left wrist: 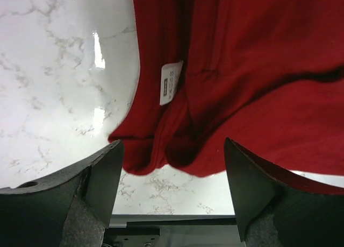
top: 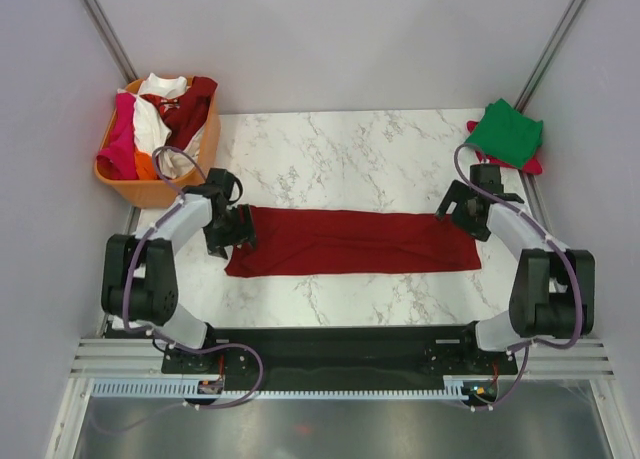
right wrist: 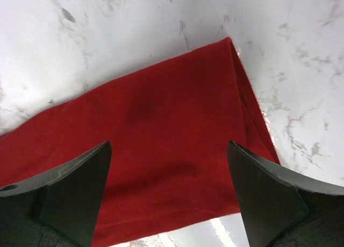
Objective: Fold and stack the t-shirts
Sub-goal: Fold the tshirt
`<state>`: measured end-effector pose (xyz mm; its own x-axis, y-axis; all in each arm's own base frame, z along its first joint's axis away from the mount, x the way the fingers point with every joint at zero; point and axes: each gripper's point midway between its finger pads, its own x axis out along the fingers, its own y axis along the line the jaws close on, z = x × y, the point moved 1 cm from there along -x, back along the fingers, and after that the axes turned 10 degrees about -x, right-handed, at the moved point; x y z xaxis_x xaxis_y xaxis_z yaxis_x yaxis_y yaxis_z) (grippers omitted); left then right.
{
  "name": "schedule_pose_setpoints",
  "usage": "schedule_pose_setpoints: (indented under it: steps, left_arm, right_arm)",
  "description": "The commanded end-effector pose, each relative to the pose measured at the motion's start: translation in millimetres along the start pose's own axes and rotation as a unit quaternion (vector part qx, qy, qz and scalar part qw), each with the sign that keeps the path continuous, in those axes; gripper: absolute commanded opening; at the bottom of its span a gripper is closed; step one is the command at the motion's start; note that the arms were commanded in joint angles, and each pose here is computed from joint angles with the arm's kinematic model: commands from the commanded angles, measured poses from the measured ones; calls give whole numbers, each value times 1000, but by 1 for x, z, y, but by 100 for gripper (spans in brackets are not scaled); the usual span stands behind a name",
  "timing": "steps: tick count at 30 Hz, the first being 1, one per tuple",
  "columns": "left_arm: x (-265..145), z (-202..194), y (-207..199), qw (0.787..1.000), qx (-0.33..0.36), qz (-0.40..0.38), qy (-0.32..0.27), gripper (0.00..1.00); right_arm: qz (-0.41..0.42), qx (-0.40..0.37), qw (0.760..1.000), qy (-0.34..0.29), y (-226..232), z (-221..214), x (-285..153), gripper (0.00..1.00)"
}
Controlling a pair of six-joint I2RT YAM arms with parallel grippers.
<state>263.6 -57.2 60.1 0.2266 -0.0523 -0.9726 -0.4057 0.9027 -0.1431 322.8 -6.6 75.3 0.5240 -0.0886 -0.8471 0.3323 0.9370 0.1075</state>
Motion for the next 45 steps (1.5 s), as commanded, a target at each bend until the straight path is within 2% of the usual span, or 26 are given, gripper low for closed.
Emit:
schedule_pose_setpoints:
  steps: [1, 6, 8, 9, 14, 15, 17, 19, 20, 21, 22, 23, 24, 25, 26, 27, 28, 29, 31, 33, 34, 36, 37, 40, 41, 45]
  left_arm:
    - [11, 13, -16, 1000, -18, -10, -2, 77]
    - [33, 18, -22, 999, -25, 9, 20, 75]
    - [38, 22, -24, 999, -25, 16, 18, 52]
    - [40, 27, -29, 999, -25, 15, 17, 36]
    - [63, 54, -51, 999, -20, 17, 21, 35]
    - [57, 75, -64, 1000, -16, 5, -1, 3]
    - [75, 93, -71, 1000, -9, 20, 0, 2]
    - [67, 138, -106, 999, 8, -11, -31, 2]
    - [100, 142, -110, 1000, 12, 1, -8, 2]
    - [77, 189, -150, 996, 25, -57, -57, 2]
    - [78, 203, -168, 994, 29, -80, -62, 2]
    - [85, 211, -196, 989, 36, -137, -51, 7]
    - [88, 240, -232, 976, 29, -199, -84, 13]
    - [87, 256, -258, 958, 28, -263, -107, 27]
    - [74, 258, -282, 938, 29, -332, -99, 44]
    - [66, 255, -292, 929, 1, -360, -85, 89]
    - [55, 258, -303, 916, 0, -391, -95, 100]
    - [42, 269, -314, 899, 7, -419, -132, 100]
    - [17, 265, -321, 894, 24, -420, -155, 100]
    - [-12, 265, -325, 883, 47, -436, -166, 100]
    - [-47, 268, -326, 874, 58, -443, -189, 100]
    - [-64, 265, -316, 877, 79, -426, -210, 100]
    - [-113, 267, -311, 863, 92, -430, -249, 100]
    - [-148, 267, -289, 865, 106, -379, -312, 100]
    - [-183, 269, -276, 858, 98, -356, -357, 100]
    - [-224, 268, -239, 861, 98, -268, -421, 100]
  right_arm:
    - [28, -9, 999, 16, 14, -3, 17, 96]
    - [30, -15, 999, 35, 18, -17, 33, 96]
    - [29, -18, 999, 42, 19, -24, 37, 96]
    - [28, -16, 998, 48, 17, -32, 39, 96]
    - [77, -21, 993, 89, 36, -82, 33, 96]
    - [94, -16, 992, 80, 44, -82, 25, 96]
    - [105, -29, 990, 91, 53, -103, 17, 96]
    - [126, -28, 988, 84, 71, -113, 0, 96]
    - [124, -27, 988, 92, 73, -131, -5, 97]
    - [149, -29, 986, 66, 86, -132, -20, 97]
    - [162, -30, 984, 63, 97, -142, -29, 98]
    - [194, -33, 977, 81, 121, -174, -45, 98]
    - [245, -39, 967, 58, 146, -174, -62, 98]
    - [273, -76, 956, 72, 166, -199, -82, 98]
    - [276, -78, 957, 45, 183, -187, -95, 98]
    - [258, -102, 959, 55, 183, -194, -98, 98]
    - [275, -133, 950, 58, 195, -204, -112, 98]
    - [295, -155, 942, 39, 211, -194, -130, 98]
    - [303, -190, 933, 26, 221, -194, -147, 98]
    - [296, -216, 931, -11, 226, -172, -163, 98]
    - [302, -220, 927, -32, 231, -159, -175, 98]
    - [279, -241, 926, -75, 227, -140, -178, 98]
    - [271, -248, 926, -88, 225, -133, -179, 98]
    - [185, -271, 935, -135, 208, -104, -174, 98]
    - [150, -276, 940, -137, 198, -98, -171, 98]
    - [106, -264, 952, -112, 171, -88, -142, 98]
